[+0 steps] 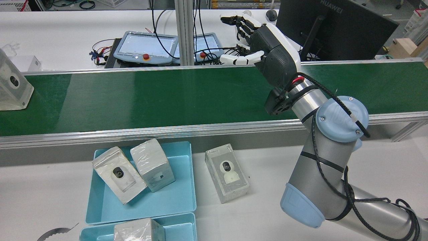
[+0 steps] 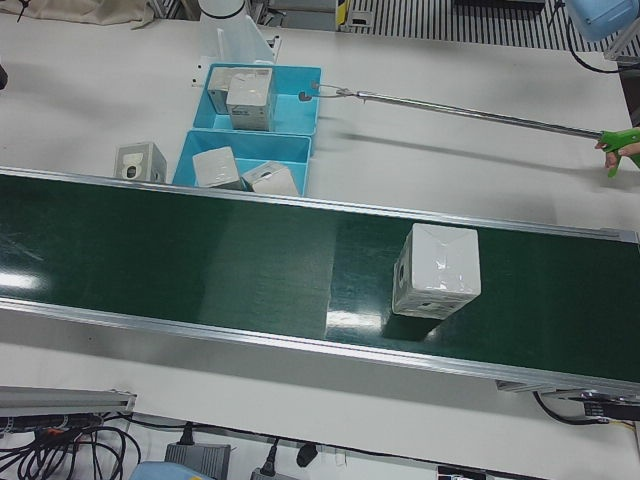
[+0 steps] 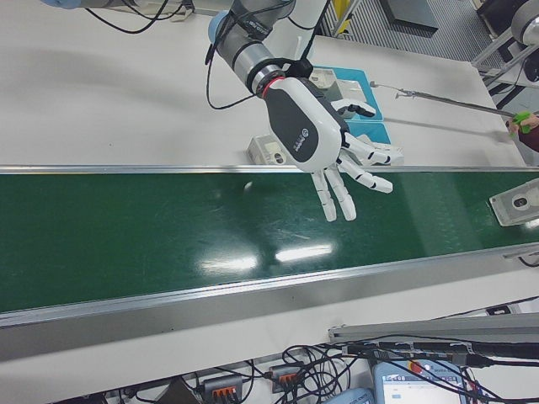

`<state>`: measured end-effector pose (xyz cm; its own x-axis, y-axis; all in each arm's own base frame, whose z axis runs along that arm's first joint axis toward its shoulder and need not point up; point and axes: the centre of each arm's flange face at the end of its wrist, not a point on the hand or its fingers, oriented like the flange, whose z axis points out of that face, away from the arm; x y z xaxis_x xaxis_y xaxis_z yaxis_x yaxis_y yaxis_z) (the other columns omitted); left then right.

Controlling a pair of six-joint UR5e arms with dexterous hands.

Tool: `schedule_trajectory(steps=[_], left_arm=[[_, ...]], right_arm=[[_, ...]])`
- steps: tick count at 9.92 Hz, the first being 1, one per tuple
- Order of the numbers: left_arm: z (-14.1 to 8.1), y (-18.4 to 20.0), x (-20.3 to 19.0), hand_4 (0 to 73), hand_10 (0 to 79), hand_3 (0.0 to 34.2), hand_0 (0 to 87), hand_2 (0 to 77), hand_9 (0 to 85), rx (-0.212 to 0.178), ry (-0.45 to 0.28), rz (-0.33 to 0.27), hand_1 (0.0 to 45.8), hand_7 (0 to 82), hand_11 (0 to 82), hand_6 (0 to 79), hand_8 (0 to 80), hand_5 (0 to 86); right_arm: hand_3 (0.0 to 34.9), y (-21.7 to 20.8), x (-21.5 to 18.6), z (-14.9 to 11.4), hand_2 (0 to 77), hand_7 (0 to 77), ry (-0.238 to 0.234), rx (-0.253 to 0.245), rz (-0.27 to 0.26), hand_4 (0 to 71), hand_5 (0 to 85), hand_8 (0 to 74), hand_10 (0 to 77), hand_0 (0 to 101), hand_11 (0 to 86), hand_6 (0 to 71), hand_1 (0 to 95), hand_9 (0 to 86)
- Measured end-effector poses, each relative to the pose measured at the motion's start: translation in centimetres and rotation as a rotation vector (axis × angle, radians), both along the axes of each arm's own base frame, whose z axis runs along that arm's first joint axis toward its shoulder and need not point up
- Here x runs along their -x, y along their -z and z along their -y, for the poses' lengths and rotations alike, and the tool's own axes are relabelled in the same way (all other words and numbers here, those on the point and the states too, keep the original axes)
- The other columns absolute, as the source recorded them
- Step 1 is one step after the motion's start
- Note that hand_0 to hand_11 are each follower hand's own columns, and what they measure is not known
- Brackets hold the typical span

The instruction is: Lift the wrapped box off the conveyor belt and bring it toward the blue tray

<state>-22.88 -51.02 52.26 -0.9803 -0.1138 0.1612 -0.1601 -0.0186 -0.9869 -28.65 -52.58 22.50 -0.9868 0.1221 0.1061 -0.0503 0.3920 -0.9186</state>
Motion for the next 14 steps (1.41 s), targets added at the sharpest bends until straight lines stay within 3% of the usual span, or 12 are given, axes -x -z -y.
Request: schedule_trajectory(steps=[1, 3, 6, 7, 8, 9, 10, 12, 13, 14], left_arm=[[0.0, 0.0, 0.0, 0.0, 0.0, 0.0, 0.0, 1.1, 0.5, 0.000, 0.000, 0.000, 0.0, 0.5, 0.0, 0.0, 0.5, 0.5], [0.0, 0.0, 0.0, 0.0, 0.0, 0.0, 0.0, 0.5, 0.0, 0.000, 0.000, 0.000, 0.0, 0.5, 0.0, 0.0, 0.5, 0.5], [0.0, 0.0, 0.0, 0.0, 0.5, 0.0, 0.0, 1.1, 0.0, 0.000, 0.000, 0.000, 0.0, 0.5, 0.0, 0.0, 0.5, 0.5], [0.0, 0.0, 0.0, 0.0, 0.5, 0.0, 0.0, 1.1, 0.5, 0.000, 0.000, 0.000, 0.0, 0.5, 0.0, 0.0, 0.0, 0.5], [0.0, 0.0, 0.0, 0.0, 0.5, 0.0, 0.0, 1.1, 0.5, 0.000, 0.000, 0.000, 0.0, 0.5, 0.0, 0.0, 0.0, 0.5], [0.0, 0.0, 0.0, 0.0, 0.0, 0.0, 0.0, 1.1, 0.0, 0.000, 0.000, 0.000, 0.0, 0.5, 0.0, 0.0, 0.5, 0.5], [0.0, 0.0, 0.0, 0.0, 0.0, 0.0, 0.0, 1.1, 0.0, 0.000, 0.000, 0.000, 0.0, 0.5, 0.0, 0.0, 0.5, 0.5], [0.0, 0.0, 0.0, 0.0, 0.0, 0.0, 0.0, 1.1, 0.0, 0.000, 0.000, 0.000, 0.0, 0.5, 0.0, 0.0, 0.5, 0.5], [0.0, 0.0, 0.0, 0.0, 0.0, 0.0, 0.0, 0.5, 0.0, 0.000, 0.000, 0.000, 0.0, 0.5, 0.0, 0.0, 0.5, 0.5], [0.0, 0.0, 0.0, 0.0, 0.5, 0.0, 0.0, 0.5, 0.0, 0.000, 0.000, 0.000, 0.0, 0.5, 0.0, 0.0, 0.0, 0.5]], right_arm=[[30.5, -0.2, -0.3, 0.1, 25.1, 19.6, -0.005, 0.007, 0.011, 18.5, 26.2, 0.0, 2.2, 46, 4.4, 0.0, 12.0, 2.7], [30.6, -0.9, -0.5, 0.1, 25.1, 18.5, -0.003, 0.017, 0.022, 18.5, 27.3, 0.0, 3.3, 44, 4.9, 0.0, 12.0, 2.7], [30.5, -2.0, -0.8, 0.0, 24.0, 16.9, 0.000, 0.029, 0.018, 13.1, 24.5, 0.0, 3.3, 46, 4.9, 0.0, 16.4, 2.7], [30.5, -2.4, -1.0, 0.0, 15.8, 16.9, 0.001, 0.033, 0.018, 10.4, 13.6, 0.0, 0.5, 46, 2.2, 0.0, 11.5, 2.7], [30.5, -2.7, -1.5, 0.1, 9.8, 14.7, -0.003, 0.036, 0.018, 7.6, 7.6, 8.7, 0.5, 39, 1.6, 0.0, 2.2, 1.6], [30.5, -2.9, -1.8, 0.2, 9.8, 14.7, -0.008, 0.038, 0.016, 7.6, 7.6, 8.7, 0.5, 39, 1.6, 0.0, 2.2, 1.6], [30.5, -3.1, -1.9, 0.4, 1.6, 15.8, -0.009, 0.041, 0.007, 10.9, 9.3, 9.3, 0.5, 36, 1.6, 0.0, 1.6, 1.6], [30.4, -3.9, -1.7, 1.0, 1.6, 17.5, 0.022, 0.046, -0.039, 12.5, 9.3, 9.3, 0.5, 38, 1.6, 0.0, 2.7, 1.6], [30.4, -4.6, -2.7, 1.7, 1.6, 19.1, 0.034, 0.056, -0.072, 14.7, 16.9, 0.0, 0.5, 47, 1.6, 0.0, 18.0, 1.6], [30.4, -5.5, -4.5, 2.5, 8.7, 19.1, 0.042, 0.078, -0.093, 9.8, 16.9, 0.0, 0.0, 47, 1.1, 0.0, 12.0, 3.8]])
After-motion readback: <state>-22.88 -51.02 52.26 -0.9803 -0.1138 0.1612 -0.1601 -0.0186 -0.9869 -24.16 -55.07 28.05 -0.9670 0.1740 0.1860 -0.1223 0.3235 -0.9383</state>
